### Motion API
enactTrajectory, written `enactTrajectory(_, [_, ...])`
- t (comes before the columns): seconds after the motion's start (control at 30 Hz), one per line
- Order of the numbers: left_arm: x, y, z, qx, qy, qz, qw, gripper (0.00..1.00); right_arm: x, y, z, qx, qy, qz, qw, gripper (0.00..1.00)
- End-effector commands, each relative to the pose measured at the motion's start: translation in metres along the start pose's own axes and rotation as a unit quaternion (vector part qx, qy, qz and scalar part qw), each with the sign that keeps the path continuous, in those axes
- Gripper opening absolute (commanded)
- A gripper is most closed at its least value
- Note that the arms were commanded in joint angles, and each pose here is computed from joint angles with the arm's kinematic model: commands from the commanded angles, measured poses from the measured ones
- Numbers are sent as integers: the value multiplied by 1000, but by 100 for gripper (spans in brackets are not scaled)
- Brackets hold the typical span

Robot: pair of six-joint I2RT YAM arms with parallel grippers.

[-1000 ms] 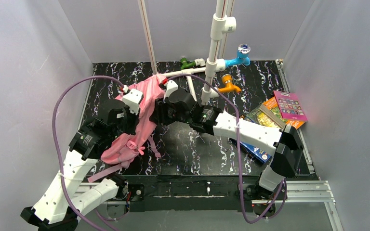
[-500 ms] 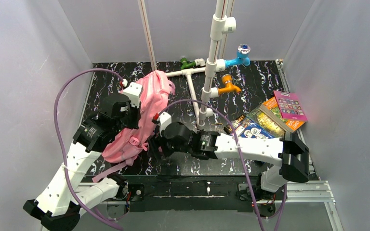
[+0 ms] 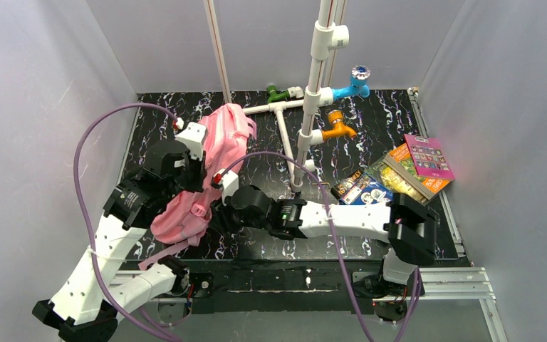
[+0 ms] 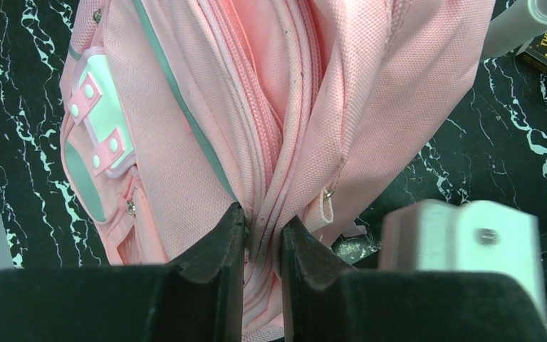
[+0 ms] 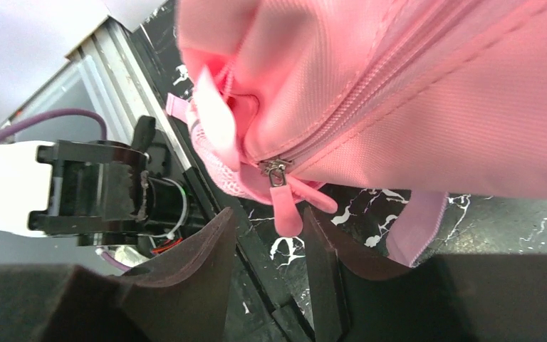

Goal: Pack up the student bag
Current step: Unzip the student bag at the center of the board.

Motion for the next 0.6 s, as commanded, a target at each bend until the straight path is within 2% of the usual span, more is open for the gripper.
enactTrajectory(0.0, [1,-18,-28,-69,-36,6,997,0,9,14,-8,-13,-7,-16,1000,47])
enactTrajectory(0.37, [1,-21,-22,-70,-29,8,997,0,5,23,-5,-10,-2,0,1000,49])
enactTrajectory(0.57, [1,-20,-17,-68,-25,9,997,0,10,23,-10,-3,4,-2,1000,27])
Point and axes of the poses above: each gripper's point midway between its finger pads, its own y axis out along the fingers, its own x axis along the line the jaws close on, z = x × y, the point moved 2 cm from there along -y, back along the fingers, and after that the axes turned 7 degrees about y, right-handed, at the moved point
